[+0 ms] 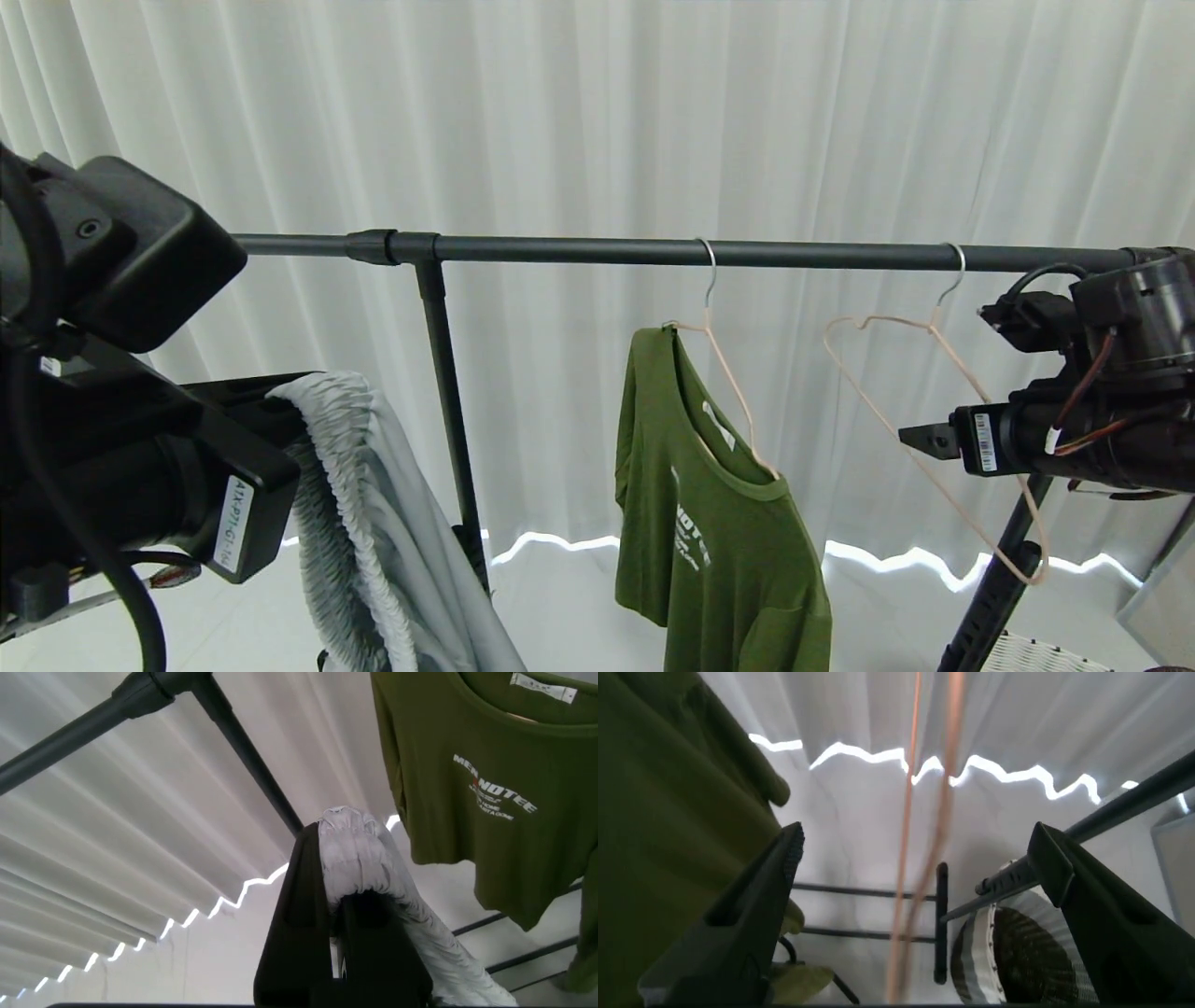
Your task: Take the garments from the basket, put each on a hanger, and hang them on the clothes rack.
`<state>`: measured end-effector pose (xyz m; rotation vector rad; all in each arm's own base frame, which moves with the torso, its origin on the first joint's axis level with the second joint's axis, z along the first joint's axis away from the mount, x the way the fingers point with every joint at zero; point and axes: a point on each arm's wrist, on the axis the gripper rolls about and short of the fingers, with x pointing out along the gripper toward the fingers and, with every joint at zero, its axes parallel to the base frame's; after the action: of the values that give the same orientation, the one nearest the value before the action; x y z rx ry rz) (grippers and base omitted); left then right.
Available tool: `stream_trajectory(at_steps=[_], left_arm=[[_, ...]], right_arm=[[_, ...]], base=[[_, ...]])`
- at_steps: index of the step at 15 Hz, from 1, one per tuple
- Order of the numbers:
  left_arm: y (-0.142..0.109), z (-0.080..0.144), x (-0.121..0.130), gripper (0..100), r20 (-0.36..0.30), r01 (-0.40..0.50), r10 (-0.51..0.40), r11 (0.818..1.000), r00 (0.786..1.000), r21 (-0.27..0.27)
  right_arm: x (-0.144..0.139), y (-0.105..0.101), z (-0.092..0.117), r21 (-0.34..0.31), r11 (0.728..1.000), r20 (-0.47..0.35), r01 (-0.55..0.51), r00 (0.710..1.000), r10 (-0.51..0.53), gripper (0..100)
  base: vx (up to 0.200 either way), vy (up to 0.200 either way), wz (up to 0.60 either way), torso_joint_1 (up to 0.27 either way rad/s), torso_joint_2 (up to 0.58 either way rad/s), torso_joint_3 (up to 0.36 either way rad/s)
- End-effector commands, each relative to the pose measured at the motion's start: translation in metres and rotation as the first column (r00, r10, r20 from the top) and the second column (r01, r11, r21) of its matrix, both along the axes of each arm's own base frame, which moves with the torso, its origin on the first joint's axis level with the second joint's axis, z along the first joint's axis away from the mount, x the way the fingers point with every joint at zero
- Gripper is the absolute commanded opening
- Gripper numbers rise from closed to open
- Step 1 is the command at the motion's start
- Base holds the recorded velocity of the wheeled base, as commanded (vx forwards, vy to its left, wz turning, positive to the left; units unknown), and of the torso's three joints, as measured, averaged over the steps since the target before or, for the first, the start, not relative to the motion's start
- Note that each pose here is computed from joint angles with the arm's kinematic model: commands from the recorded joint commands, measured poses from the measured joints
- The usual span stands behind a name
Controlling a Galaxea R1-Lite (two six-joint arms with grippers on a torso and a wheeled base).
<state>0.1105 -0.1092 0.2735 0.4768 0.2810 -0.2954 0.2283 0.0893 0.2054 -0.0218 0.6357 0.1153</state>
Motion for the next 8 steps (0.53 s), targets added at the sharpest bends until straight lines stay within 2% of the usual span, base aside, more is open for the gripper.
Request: stream_trajectory(at_steps=[1, 2, 4, 8], left_arm=[[0.0, 0.0, 0.0, 0, -0.001, 0.0, 0.0, 1.0, 1.0, 0.001], [0.0, 0.0, 0.0, 0, 0.0, 0.0, 0.0, 1.0, 1.0, 0.0], [0.0, 0.001, 0.0, 0, 0.002, 0.0, 0.0, 1.0, 1.0, -0.002], [-0.002, 0.002, 0.001, 0, 0.009, 0.003, -0.003, 1.0, 1.0, -0.012]], right_arm=[[0.009, -0.003, -0.005, -0.021, 1.0, -0.023, -0.003, 1.0, 0.003, 100], [0.015, -0.008, -0.007, -0.037, 0.999, -0.034, -0.007, 0.999, 0.005, 100], [0.024, -0.016, -0.007, -0.021, 0.999, -0.04, -0.026, 0.999, 0.025, 100], [0.011, -0.01, 0.003, 0.023, 0.993, -0.07, -0.12, 0.99, 0.121, 100]], base=[[0.0, 0.0, 0.0, 0.0, 0.0, 0.0], [0.0, 0.0, 0.0, 0.0, 0.0, 0.0], [0.0, 0.0, 0.0, 0.0, 0.0, 0.0], [0.0, 0.0, 0.0, 0.0, 0.0, 0.0]])
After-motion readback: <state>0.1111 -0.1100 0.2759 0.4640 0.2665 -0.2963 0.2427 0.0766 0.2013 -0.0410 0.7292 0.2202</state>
